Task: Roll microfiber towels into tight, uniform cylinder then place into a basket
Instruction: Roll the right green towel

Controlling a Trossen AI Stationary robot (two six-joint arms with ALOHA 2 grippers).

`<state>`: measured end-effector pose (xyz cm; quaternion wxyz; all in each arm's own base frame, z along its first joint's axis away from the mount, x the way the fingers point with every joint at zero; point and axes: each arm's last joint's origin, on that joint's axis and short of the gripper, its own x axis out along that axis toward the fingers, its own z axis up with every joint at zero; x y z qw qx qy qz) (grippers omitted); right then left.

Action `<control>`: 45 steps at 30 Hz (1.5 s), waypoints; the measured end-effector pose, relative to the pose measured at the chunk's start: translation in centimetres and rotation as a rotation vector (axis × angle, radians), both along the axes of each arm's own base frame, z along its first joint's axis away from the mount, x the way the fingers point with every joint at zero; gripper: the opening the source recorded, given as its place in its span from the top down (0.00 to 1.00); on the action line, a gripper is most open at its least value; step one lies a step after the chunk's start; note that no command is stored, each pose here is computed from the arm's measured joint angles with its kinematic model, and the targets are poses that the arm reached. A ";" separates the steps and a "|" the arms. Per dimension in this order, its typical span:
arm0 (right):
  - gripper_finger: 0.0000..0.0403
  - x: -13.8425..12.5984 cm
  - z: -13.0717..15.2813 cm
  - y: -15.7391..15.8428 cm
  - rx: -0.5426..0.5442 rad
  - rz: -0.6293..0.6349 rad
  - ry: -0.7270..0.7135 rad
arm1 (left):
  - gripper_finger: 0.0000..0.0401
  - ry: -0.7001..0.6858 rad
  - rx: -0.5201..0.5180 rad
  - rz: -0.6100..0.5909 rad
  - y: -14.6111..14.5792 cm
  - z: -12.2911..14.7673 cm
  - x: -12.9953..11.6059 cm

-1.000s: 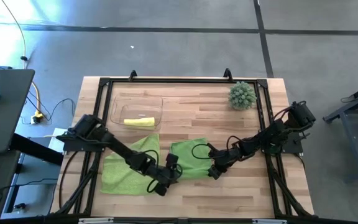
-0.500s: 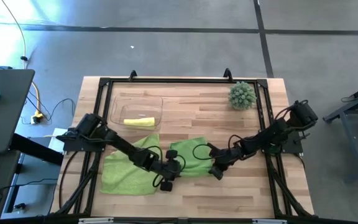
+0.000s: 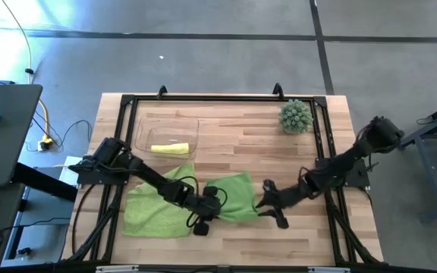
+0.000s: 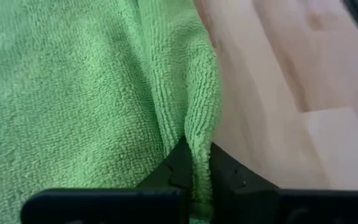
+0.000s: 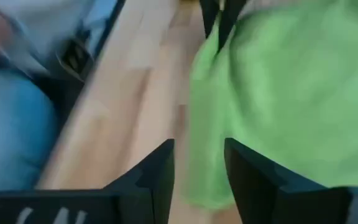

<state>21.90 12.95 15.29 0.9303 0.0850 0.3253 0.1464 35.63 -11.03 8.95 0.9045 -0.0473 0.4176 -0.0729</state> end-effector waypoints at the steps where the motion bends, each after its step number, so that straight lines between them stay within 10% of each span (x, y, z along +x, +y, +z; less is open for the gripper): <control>1: 0.67 -0.3 -0.1 0.5 -0.085 0.028 -0.041 | 0.98 0.002 -0.020 -0.006 0.0 0.0 0.0; 5: 0.68 -1.2 -0.5 2.4 -0.314 0.079 -0.155 | 0.98 0.002 -0.039 0.001 0.3 0.0 0.1; 24: 0.71 -0.9 -5.7 4.5 -0.478 0.033 -0.153 | 0.97 0.003 -0.070 0.060 0.2 0.0 0.1; 45: 0.49 0.4 -6.2 2.7 -0.183 0.058 0.060 | 0.97 -0.002 -0.064 0.051 0.2 0.0 0.1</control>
